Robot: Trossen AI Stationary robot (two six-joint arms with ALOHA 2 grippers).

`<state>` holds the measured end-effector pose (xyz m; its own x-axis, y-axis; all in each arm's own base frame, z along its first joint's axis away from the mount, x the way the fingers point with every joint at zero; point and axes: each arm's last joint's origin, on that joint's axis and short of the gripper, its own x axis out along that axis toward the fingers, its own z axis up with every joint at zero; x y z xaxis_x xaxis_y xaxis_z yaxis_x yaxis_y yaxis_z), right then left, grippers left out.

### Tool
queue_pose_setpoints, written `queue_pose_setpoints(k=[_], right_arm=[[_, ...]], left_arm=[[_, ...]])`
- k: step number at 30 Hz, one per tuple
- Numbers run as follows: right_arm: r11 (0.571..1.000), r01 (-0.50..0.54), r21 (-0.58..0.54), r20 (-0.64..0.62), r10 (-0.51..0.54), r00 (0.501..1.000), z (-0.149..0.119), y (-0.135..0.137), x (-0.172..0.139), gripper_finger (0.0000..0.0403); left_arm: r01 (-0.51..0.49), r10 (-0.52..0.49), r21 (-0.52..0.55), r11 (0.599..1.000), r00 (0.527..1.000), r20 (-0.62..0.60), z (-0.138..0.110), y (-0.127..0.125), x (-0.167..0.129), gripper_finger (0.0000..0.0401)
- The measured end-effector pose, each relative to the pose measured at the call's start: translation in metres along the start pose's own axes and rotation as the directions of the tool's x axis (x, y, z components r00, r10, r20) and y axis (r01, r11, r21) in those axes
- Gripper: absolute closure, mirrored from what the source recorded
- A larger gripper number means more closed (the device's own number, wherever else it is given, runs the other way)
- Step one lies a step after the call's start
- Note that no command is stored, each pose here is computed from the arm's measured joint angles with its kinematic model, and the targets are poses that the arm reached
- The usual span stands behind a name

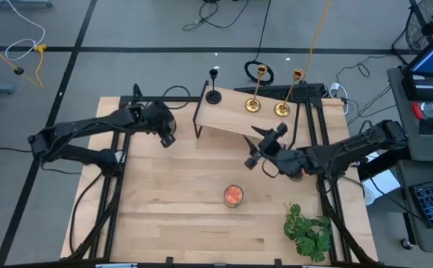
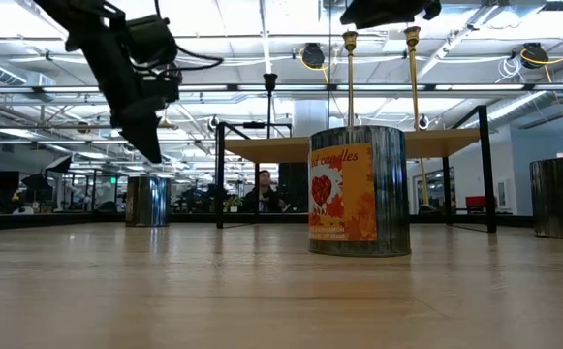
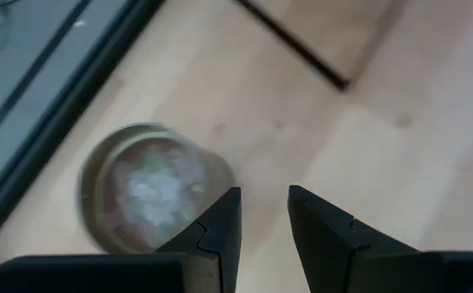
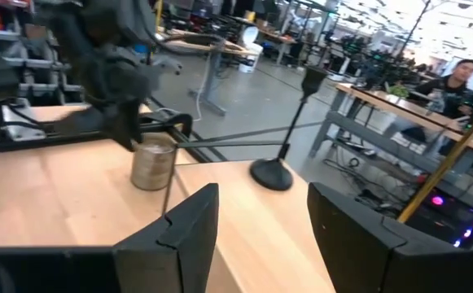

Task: Pick & Place candle stick holders
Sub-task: Put the brown scented candle on the shelf

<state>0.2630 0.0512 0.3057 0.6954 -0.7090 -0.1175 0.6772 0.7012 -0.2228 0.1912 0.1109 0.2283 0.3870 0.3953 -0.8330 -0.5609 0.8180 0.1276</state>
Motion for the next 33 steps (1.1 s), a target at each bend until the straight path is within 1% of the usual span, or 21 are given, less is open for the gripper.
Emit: queue_pose_setpoints(k=[3, 7, 17, 20, 24, 25, 29, 33], right_arm=[[1.0, -0.018, -0.002, 0.004, 0.018, 1.0, 0.0, 0.003, -0.004, 0.0218], [0.999, -0.033, -0.004, 0.007, 0.033, 0.999, 0.0, 0.005, -0.008, 0.0218], [0.999, -0.048, 0.009, 0.004, 0.048, 0.999, -0.001, 0.007, -0.011, 0.0219], [0.999, -0.048, -0.001, -0.002, 0.048, 0.999, -0.002, 0.007, -0.011, 0.0218], [0.999, -0.048, -0.003, -0.003, 0.048, 0.999, -0.002, 0.007, -0.011, 0.0221], [0.999, -0.048, -0.003, -0.003, 0.048, 0.999, -0.002, 0.007, -0.011, 0.0222], [0.999, -0.048, -0.004, -0.004, 0.048, 0.999, -0.002, 0.007, -0.011, 0.0222], [0.999, -0.048, -0.007, -0.005, 0.048, 0.999, -0.002, 0.007, -0.011, 0.0222]], left_arm=[[-0.058, 0.058, -0.014, 0.998, 0.998, -0.01, 0.002, 0.003, 0.008, 0.029], [-0.072, 0.071, -0.049, 0.996, 0.997, -0.029, 0.004, 0.007, 0.02, 0.029], [-0.103, 0.094, -0.089, 0.991, 0.991, -0.099, 0.004, 0.016, 0.05, 0.0292], [-0.109, 0.1, -0.093, 0.99, 0.99, -0.105, 0.004, 0.017, 0.052, 0.0315], [-0.098, 0.09, -0.091, 0.991, 0.992, -0.092, 0.006, 0.016, 0.051, 0.0383], [-0.097, 0.089, -0.089, 0.991, 0.992, -0.095, 0.005, 0.015, 0.051, 0.0389], [-0.099, 0.09, -0.087, 0.991, 0.991, -0.099, 0.005, 0.012, 0.049, 0.0393], [-0.054, 0.048, -0.053, 0.997, 0.994, -0.101, 0.001, -0.002, 0.034, 0.0394]])
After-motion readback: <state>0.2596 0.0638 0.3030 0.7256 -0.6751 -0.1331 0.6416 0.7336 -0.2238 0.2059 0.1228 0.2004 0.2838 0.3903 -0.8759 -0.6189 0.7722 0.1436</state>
